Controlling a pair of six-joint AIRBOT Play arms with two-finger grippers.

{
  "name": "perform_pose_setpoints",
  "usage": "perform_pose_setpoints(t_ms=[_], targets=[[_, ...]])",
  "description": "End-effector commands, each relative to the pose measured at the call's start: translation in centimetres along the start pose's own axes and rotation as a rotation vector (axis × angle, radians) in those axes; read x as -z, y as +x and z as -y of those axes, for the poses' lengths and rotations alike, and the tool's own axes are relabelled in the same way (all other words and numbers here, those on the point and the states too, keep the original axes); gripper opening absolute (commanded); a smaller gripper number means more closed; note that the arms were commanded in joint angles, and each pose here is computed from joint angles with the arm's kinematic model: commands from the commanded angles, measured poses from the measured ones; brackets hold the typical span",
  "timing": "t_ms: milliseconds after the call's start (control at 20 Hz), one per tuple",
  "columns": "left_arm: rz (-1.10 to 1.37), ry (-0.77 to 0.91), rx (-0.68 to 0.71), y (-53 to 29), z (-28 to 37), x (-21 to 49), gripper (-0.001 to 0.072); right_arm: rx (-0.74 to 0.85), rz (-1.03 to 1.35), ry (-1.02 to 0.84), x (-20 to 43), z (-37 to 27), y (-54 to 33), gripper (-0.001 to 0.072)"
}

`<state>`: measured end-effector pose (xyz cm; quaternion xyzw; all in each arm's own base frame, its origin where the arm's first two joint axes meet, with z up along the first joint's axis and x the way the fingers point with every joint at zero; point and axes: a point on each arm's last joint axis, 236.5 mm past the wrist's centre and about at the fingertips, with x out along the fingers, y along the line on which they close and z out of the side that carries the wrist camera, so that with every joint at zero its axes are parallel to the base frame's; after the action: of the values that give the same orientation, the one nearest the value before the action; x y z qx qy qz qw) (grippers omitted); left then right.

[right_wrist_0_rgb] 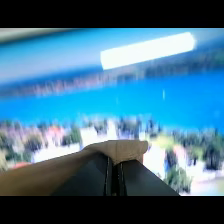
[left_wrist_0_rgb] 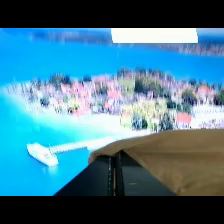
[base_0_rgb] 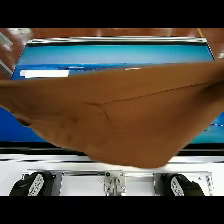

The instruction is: Fold the shirts.

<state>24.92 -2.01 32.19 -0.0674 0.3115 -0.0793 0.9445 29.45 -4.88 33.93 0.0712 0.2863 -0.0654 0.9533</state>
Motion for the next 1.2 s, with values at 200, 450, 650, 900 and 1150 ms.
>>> perform_pose_setpoints(t_ms=[200,450,650,900,1150], targets=[[-0.200,-0.352,0.071,16.0,-6.0,7.3,0.0033,-0.075,-0.398,0.152,9.5,1.3,22.5,0.0065],[-0.213,-0.436,0.160,26.2,-7.1,7.5,0.0034,-0.259,-0.324,0.507,9.3,-2.3,33.2,0.0065],[-0.393,-0.490,0.176,32.8,-6.7,13.4,0.0034,-0.273,-0.490,0.508,15.3,-4.9,37.1,0.0065],[-0.554,-0.508,0.204,34.7,-6.1,17.6,0.0558,-0.310,-0.581,0.456,18.1,-8.2,37.5,0.0693],[-0.824,-0.440,0.055,26.5,-14.1,20.2,0.0568,-0.147,-0.802,0.231,19.4,0.8,29.5,0.0690]])
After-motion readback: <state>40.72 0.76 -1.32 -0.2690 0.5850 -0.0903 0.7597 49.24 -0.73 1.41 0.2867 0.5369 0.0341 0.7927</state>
